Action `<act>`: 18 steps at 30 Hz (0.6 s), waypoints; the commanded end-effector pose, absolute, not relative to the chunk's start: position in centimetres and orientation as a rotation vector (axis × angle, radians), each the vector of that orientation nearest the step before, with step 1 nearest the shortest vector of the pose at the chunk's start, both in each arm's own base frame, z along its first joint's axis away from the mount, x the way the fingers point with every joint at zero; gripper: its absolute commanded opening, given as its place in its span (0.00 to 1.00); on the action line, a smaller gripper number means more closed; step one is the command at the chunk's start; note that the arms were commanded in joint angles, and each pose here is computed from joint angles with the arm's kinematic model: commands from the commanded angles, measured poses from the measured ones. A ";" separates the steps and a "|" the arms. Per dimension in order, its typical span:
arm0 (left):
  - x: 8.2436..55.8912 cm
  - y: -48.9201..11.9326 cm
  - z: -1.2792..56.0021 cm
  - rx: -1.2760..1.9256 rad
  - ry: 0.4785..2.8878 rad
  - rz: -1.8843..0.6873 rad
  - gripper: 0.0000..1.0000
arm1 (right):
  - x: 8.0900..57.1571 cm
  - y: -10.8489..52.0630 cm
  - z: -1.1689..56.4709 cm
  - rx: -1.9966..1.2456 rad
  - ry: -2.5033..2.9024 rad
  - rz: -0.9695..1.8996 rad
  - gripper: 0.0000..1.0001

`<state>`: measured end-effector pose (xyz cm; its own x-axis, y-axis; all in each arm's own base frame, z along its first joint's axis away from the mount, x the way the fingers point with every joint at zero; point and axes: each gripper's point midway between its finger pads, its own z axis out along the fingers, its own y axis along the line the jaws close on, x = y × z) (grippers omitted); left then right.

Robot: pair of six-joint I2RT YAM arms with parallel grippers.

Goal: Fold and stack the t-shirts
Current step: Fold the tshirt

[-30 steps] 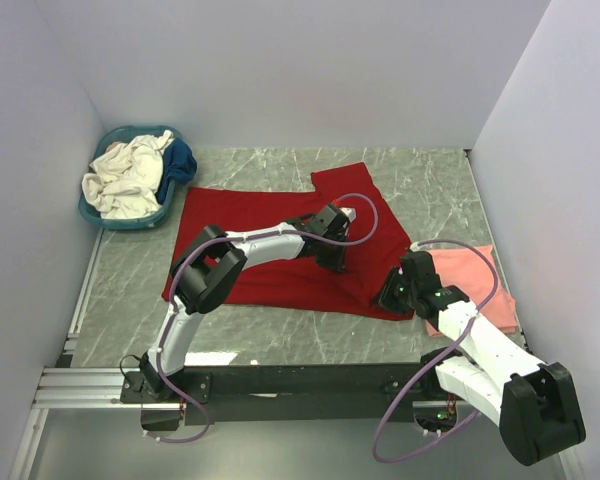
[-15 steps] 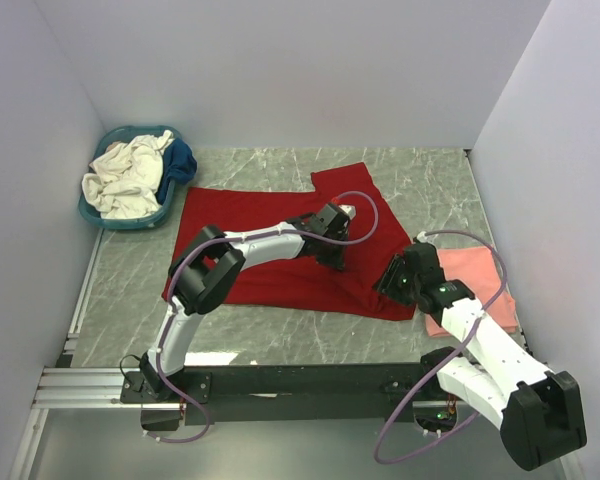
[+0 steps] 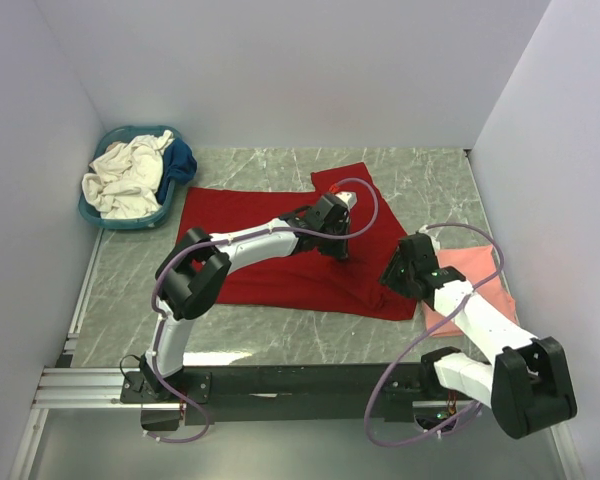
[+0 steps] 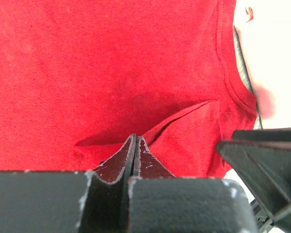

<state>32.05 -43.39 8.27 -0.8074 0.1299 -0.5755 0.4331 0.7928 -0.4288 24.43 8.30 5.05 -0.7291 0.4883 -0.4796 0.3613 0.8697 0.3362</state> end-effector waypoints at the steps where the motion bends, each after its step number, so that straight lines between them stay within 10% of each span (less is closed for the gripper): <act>1: 32.5 -43.7 11.1 0.408 2.374 -0.783 0.01 | 27.5 7.5 7.1 0.662 2.350 0.278 0.50; 18: 32.7 -43.5 11.1 0.383 2.380 -0.773 0.01 | 28.8 5.9 4.3 0.744 2.376 0.210 0.45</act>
